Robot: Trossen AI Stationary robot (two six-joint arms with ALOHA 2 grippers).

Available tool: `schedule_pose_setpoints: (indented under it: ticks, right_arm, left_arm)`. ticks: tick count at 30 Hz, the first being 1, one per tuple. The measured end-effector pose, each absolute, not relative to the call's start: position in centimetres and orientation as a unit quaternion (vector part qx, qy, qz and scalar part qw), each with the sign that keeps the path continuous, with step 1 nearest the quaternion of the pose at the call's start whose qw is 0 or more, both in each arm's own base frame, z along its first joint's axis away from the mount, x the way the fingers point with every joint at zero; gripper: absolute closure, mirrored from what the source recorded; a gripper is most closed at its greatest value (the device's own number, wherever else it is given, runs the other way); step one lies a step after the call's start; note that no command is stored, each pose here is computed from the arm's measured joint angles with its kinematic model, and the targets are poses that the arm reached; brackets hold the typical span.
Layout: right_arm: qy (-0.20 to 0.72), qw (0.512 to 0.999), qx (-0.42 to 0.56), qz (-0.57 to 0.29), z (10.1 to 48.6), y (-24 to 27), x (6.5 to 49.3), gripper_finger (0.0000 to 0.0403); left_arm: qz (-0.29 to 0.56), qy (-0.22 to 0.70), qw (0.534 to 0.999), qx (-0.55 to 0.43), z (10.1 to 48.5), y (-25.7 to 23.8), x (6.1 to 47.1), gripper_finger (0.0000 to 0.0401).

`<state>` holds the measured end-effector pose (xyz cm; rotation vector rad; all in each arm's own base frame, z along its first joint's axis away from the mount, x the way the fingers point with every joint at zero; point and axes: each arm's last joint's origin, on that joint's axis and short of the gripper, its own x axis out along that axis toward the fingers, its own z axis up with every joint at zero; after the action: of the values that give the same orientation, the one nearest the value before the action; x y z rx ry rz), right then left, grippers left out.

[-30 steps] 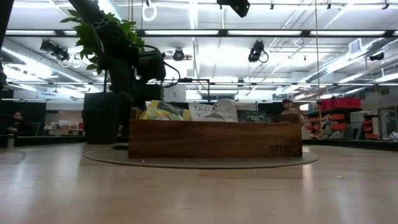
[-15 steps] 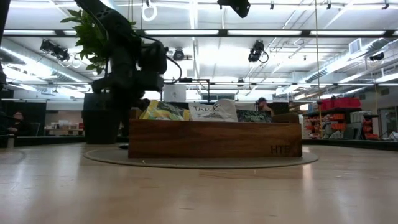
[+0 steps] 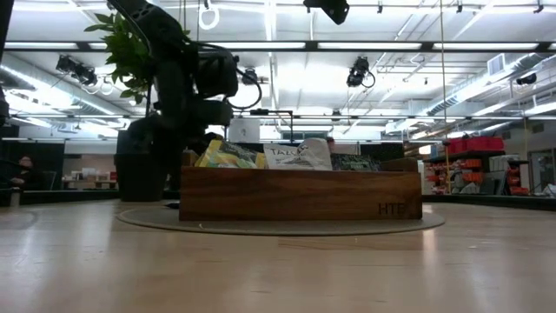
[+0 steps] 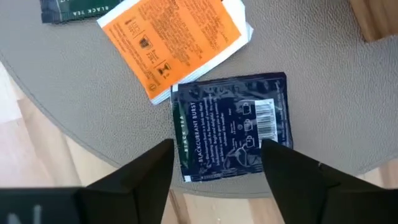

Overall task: Pick & Place Tea
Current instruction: Put the violet tea bag into the right section of the wooden organizer

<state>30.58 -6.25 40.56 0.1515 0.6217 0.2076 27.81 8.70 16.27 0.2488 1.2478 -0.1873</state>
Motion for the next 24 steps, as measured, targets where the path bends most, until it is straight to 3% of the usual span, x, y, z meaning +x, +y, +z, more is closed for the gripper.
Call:
schedule_pose_setpoints:
  ticks: [17,20,24]
  right_arm:
    - [0.306,0.944,0.076,0.102,40.5,-6.2,30.6,0.0186]
    - [0.307,0.943,0.076,0.102,40.5,-6.2,30.6,0.0186]
    - [0.307,0.943,0.077,0.102,40.5,-6.2,30.6,0.0186]
  left_arm:
    - [-0.105,0.604,0.782,0.113,14.0,8.9,28.4,0.0095]
    - [-0.11,0.608,0.779,0.109,13.6,8.9,28.5,0.0099]
    - [-0.116,0.616,0.772,0.102,13.0,8.9,28.5,0.0134]
